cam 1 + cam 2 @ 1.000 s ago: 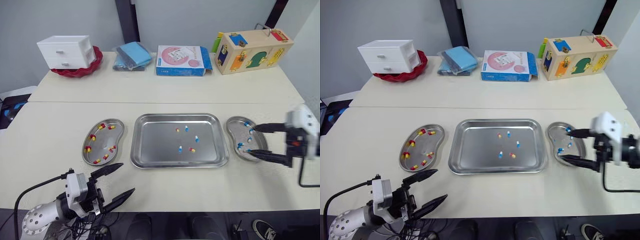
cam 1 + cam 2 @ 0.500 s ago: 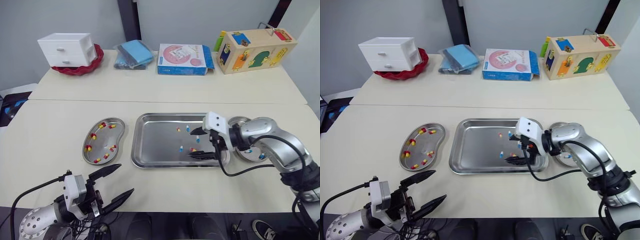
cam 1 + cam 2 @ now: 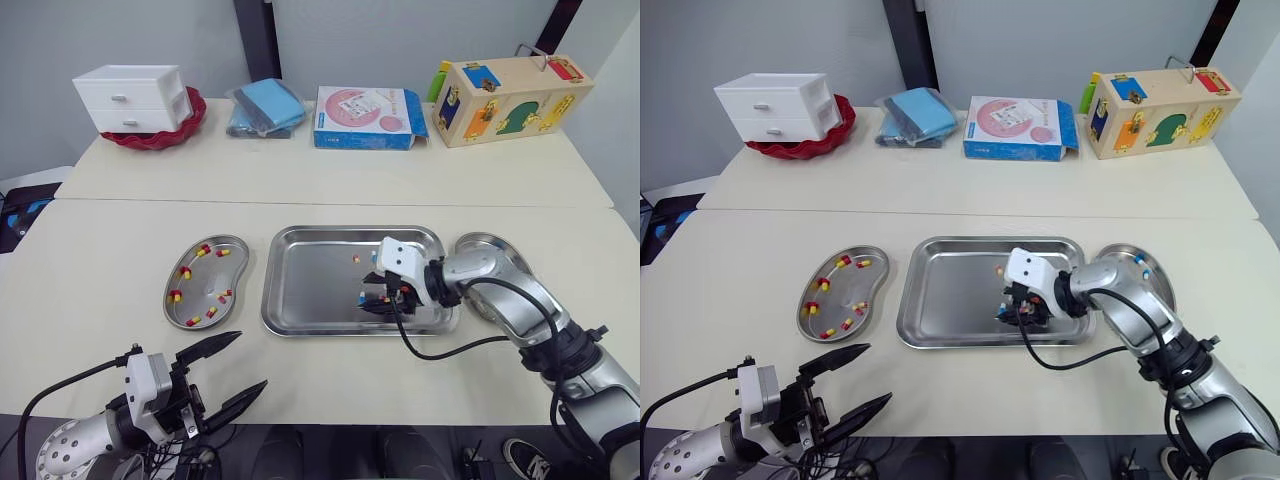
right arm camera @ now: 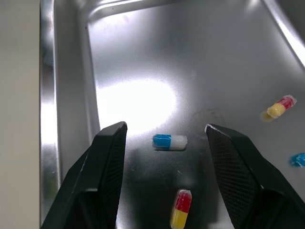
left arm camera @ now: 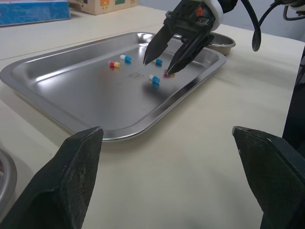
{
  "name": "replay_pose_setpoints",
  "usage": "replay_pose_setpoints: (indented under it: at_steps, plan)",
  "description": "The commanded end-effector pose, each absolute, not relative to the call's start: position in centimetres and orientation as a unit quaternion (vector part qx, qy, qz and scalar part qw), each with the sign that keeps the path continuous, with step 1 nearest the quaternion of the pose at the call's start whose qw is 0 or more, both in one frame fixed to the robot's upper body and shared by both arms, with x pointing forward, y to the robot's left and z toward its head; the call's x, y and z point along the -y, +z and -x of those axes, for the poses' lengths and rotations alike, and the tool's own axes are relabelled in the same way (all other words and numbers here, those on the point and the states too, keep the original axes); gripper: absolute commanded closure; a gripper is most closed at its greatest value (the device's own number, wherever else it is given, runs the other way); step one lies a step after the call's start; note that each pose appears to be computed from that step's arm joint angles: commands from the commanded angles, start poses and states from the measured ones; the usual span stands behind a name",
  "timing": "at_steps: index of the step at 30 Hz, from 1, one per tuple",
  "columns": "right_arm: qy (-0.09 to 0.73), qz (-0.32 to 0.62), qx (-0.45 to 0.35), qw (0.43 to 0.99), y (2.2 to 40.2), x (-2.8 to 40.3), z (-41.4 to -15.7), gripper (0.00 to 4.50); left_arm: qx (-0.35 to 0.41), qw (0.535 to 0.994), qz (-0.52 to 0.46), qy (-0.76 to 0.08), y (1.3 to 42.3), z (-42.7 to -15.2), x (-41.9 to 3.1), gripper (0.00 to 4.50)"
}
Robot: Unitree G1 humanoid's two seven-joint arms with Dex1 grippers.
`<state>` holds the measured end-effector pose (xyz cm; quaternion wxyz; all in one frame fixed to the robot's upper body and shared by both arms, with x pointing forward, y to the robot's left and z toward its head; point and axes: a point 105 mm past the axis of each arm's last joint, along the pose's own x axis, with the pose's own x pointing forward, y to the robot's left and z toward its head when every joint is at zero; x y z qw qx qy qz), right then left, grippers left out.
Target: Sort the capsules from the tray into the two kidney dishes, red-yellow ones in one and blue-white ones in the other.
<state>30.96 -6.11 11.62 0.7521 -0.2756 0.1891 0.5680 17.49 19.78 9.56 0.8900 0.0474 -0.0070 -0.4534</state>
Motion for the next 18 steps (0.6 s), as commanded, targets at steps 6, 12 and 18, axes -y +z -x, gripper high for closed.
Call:
replay_pose_setpoints:
  at_steps: [6,12,18]
  plan:
    - [0.563,0.290,-0.172,0.755,12.0,5.6,-31.3,1.64,0.017,0.888,-0.066,-0.455,10.3,-17.6,-19.9,0.00]
    - [0.558,0.304,-0.177,0.751,11.2,5.6,-31.4,1.64,0.016,0.887,-0.067,-0.456,10.4,-17.6,-20.0,0.00]
    - [0.560,0.312,-0.181,0.746,10.5,5.5,-31.2,1.64,0.016,0.887,-0.066,-0.456,10.4,-17.6,-20.0,0.00]
